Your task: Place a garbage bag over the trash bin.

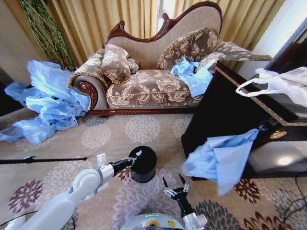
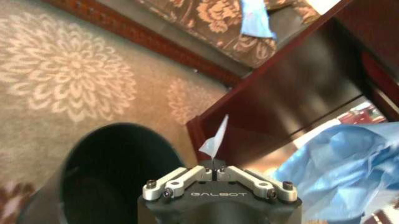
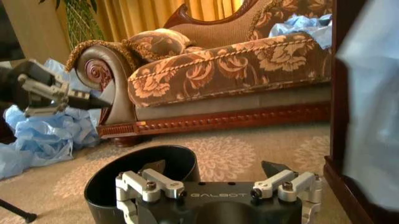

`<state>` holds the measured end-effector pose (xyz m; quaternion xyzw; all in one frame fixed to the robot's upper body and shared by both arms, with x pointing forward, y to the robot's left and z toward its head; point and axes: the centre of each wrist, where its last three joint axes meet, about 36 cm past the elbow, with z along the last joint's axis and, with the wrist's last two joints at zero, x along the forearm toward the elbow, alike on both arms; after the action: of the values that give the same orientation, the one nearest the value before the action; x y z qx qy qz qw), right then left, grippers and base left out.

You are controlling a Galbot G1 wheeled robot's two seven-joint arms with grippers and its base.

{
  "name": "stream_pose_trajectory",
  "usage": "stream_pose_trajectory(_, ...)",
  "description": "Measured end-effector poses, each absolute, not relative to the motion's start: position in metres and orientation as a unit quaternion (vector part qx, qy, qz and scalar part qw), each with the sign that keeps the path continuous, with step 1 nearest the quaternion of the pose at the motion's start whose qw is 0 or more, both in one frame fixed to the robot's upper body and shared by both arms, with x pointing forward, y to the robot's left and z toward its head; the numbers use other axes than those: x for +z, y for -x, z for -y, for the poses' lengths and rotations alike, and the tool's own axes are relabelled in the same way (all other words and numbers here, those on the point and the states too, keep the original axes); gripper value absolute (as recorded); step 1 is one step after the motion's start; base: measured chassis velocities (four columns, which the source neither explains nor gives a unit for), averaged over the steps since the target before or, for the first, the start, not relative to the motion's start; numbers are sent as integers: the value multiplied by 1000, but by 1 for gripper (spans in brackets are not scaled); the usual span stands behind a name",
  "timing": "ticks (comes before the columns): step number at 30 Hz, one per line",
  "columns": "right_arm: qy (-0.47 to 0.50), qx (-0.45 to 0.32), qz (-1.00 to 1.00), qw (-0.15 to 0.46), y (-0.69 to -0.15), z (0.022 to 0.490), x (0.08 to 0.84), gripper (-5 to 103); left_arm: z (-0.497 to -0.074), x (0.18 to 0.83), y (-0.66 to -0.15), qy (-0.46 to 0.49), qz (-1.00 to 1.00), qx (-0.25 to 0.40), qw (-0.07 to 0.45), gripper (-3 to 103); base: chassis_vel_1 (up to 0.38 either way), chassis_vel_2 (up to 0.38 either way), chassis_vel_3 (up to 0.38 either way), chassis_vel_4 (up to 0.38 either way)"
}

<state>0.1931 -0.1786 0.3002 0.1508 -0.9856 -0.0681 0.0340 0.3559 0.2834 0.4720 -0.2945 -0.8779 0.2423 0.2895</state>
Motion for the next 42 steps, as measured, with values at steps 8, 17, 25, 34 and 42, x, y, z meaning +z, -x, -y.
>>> stream_pose_trajectory(8,-151,-68,986,27,-198,178,303,100,-271,471,-360,294,883,233,283,8,0,0,0,0)
stream_pose_trajectory(17,-149,-68,986,27,-200,179,303,100,-260,487,-373,251,931,21,266,41,0,0,0,0)
stream_pose_trajectory(25,-148,-66,986,28,-202,177,300,100,-254,520,-372,207,948,6,243,68,0,0,0,0)
stream_pose_trajectory(34,-153,-59,986,30,-205,178,299,100,-264,525,-368,23,980,48,190,98,0,0,0,0)
stream_pose_trajectory(42,-157,-55,986,31,-207,176,301,100,-298,504,-363,131,982,-28,136,100,0,0,0,0)
